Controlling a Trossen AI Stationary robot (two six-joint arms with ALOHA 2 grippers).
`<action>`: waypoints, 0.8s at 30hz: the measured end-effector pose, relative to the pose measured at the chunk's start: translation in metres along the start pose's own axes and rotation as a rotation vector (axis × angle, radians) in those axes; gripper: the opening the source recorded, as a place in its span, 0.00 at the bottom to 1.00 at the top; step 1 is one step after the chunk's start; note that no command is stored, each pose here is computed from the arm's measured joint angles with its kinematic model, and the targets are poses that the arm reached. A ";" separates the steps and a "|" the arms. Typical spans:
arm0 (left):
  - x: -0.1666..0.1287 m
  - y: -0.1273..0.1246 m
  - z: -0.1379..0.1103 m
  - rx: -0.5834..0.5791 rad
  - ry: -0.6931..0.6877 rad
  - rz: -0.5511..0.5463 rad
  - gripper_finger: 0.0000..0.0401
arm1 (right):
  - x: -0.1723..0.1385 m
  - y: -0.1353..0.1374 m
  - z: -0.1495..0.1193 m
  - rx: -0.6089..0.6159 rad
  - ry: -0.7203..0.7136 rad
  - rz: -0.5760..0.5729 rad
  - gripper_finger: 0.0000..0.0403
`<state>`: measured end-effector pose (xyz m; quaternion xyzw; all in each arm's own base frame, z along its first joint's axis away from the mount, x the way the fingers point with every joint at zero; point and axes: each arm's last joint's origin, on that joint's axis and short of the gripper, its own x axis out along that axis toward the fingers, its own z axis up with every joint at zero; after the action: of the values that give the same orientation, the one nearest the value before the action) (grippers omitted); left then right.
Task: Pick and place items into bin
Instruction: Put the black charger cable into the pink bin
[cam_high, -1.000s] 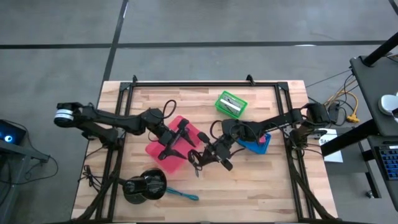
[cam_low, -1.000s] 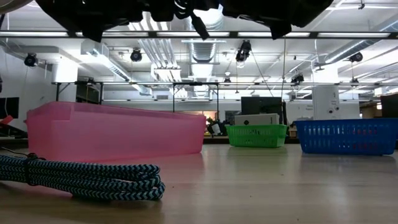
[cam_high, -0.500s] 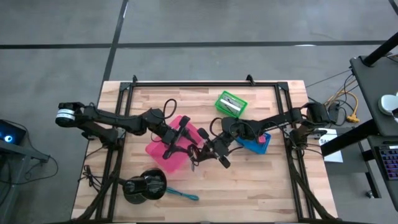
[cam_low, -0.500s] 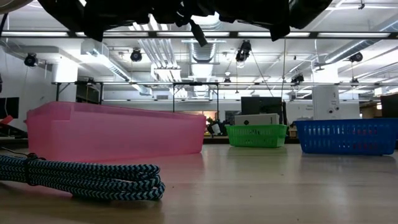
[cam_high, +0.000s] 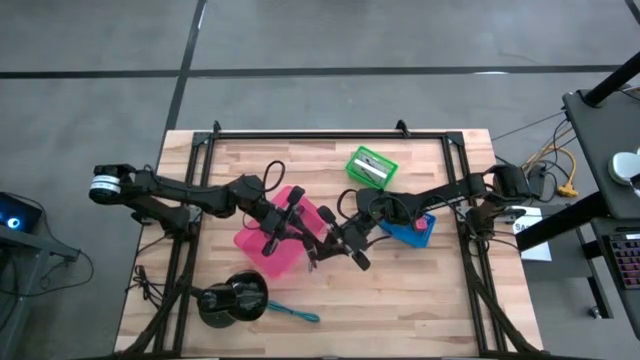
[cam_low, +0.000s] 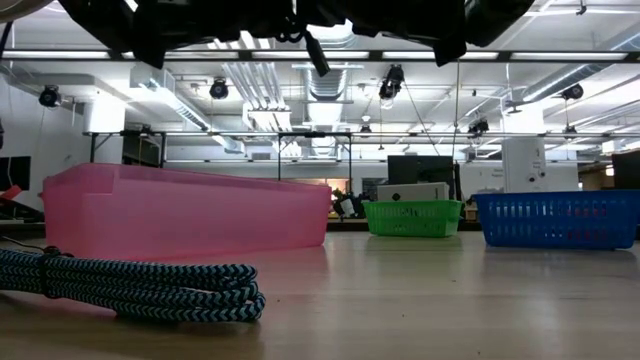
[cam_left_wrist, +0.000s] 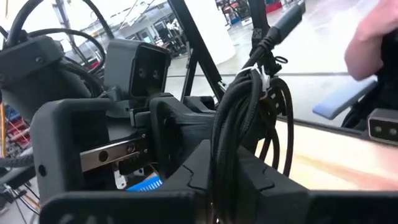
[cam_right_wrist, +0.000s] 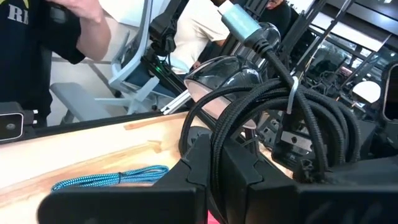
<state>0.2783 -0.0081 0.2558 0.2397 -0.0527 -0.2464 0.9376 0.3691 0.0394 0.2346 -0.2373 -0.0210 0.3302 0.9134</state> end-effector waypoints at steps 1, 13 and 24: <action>0.000 0.000 -0.001 0.014 0.005 -0.003 0.03 | 0.000 0.000 0.000 0.007 0.000 0.000 0.03; -0.010 -0.003 0.007 0.016 0.051 -0.026 0.03 | -0.012 0.000 0.010 0.080 0.128 -0.052 0.10; -0.028 -0.003 0.023 -0.084 0.091 0.051 0.03 | -0.046 0.007 0.033 0.336 0.360 -0.140 0.30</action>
<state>0.2474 -0.0067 0.2751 0.2097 -0.0057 -0.2130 0.9543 0.3225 0.0293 0.2666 -0.1351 0.1809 0.2174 0.9496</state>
